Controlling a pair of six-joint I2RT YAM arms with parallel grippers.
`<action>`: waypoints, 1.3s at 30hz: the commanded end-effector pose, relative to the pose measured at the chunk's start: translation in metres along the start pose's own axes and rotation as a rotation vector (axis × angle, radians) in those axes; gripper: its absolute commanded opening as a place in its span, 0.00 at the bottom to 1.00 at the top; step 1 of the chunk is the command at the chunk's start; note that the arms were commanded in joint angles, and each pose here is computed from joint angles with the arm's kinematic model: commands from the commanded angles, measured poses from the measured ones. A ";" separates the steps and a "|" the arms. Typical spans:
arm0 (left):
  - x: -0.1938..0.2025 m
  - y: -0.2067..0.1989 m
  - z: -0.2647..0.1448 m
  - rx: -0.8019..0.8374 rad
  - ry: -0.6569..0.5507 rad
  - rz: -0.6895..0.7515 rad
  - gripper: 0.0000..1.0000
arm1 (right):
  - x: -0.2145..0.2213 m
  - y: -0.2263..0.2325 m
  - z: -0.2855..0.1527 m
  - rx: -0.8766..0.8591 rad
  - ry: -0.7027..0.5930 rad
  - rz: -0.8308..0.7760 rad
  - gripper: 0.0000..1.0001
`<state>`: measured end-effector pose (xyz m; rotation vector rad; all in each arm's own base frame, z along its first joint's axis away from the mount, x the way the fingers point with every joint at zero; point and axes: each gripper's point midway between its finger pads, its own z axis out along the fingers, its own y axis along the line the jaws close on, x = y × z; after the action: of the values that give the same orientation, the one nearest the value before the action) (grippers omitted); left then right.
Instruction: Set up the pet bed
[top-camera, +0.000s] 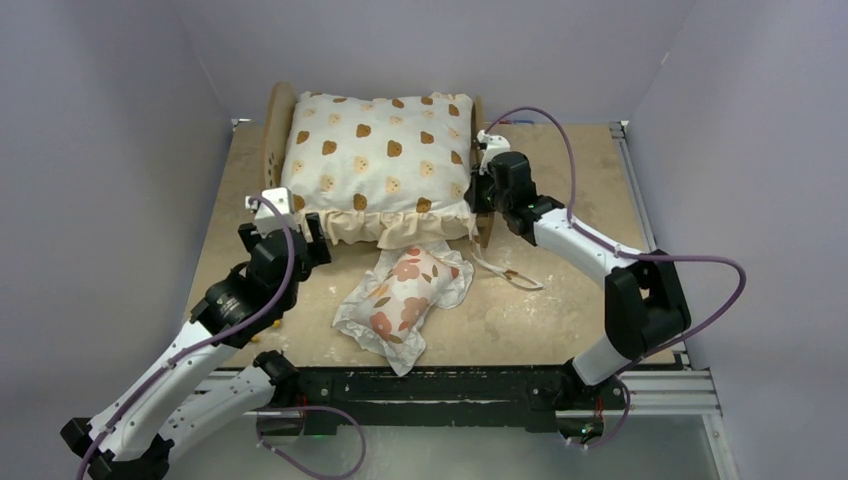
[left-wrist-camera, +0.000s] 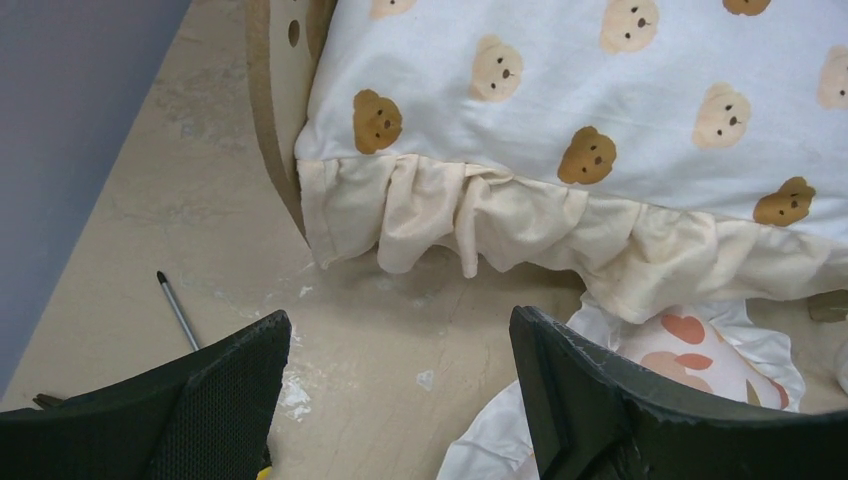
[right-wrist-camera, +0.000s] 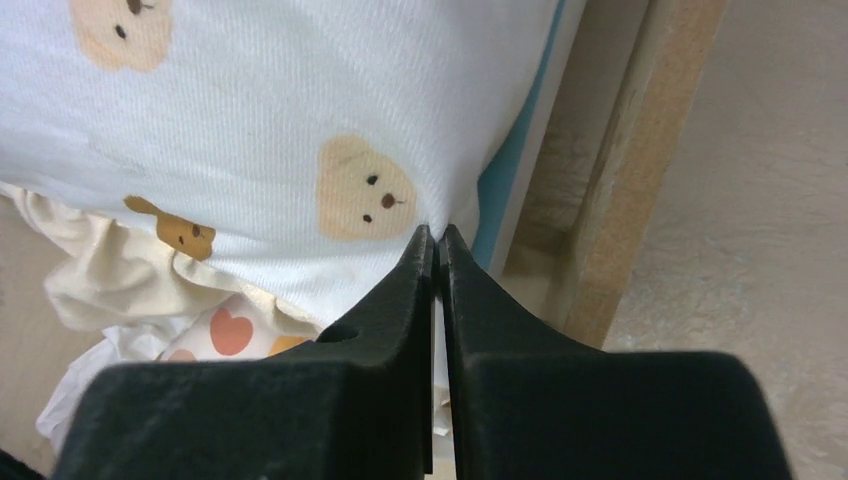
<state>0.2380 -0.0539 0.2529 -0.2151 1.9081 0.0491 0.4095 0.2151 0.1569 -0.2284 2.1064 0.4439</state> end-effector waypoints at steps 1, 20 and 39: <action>-0.004 0.007 0.000 -0.024 -0.019 0.000 0.80 | -0.047 -0.014 -0.013 0.115 -0.113 -0.022 0.00; 0.005 0.013 0.014 -0.065 0.025 -0.007 0.80 | -0.046 -0.020 -0.022 0.149 -0.132 -0.034 0.05; 0.030 -0.003 0.113 -0.139 0.172 -0.211 0.63 | -0.086 -0.020 -0.044 0.158 -0.224 0.021 0.59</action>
<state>0.3047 -0.0340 0.1671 -0.4364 2.1630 0.1385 0.4163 0.1806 0.2336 -0.0966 1.9609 0.3079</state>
